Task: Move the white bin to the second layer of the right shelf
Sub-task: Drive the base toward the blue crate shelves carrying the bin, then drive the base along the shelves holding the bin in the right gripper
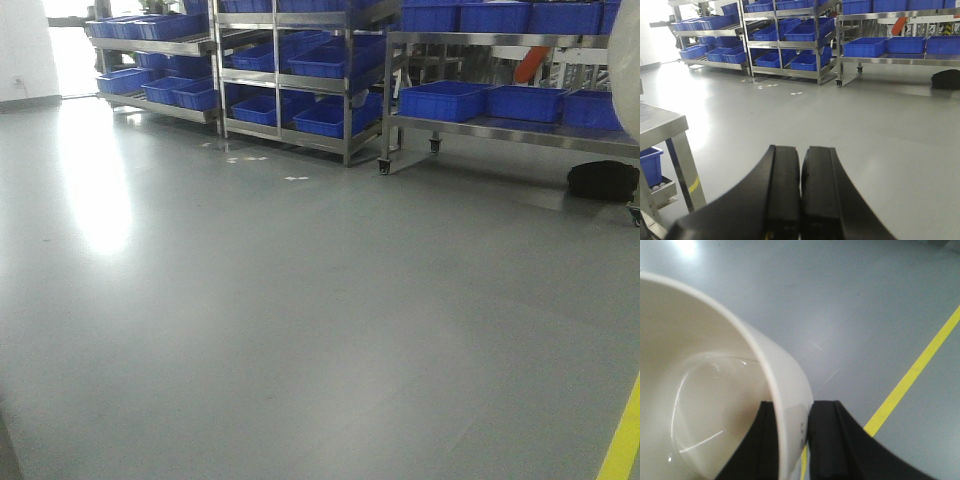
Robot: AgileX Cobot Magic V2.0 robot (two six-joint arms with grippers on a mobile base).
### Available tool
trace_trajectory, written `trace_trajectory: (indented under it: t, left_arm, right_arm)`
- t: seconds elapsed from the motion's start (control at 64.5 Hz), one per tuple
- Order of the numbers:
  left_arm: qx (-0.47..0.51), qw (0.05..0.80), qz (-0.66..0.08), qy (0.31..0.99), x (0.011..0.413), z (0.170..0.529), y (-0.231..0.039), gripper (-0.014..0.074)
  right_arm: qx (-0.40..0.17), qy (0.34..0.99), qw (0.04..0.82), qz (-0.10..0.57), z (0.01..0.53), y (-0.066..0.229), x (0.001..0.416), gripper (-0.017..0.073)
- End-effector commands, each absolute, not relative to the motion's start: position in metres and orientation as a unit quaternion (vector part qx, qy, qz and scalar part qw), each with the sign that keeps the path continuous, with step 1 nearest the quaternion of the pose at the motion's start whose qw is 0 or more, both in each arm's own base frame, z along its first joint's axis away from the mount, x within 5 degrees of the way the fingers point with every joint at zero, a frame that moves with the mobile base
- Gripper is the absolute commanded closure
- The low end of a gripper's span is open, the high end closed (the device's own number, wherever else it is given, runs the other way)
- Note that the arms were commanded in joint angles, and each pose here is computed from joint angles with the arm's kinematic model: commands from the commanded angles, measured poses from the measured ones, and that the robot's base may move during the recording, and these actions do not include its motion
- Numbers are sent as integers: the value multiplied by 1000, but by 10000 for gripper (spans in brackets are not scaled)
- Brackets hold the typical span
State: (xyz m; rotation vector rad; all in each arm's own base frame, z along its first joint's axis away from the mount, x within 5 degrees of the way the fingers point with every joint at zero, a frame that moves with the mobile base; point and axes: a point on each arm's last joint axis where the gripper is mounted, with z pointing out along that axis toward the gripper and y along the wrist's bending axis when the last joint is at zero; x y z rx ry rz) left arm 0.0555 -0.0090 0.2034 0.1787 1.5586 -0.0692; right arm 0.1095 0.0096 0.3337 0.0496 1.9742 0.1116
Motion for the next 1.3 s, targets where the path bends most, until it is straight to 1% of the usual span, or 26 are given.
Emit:
trace_trajectory:
  t: [0.0,1.287]
  left_arm:
    - [77,729,-32,680,56,199,-9,509]
    - [77,729,-32,680,56,199,-9,509]
  right_arm:
    - [15,798,600,52,352,10,113,489]
    - [15,798,600,52,352,10,113,489]
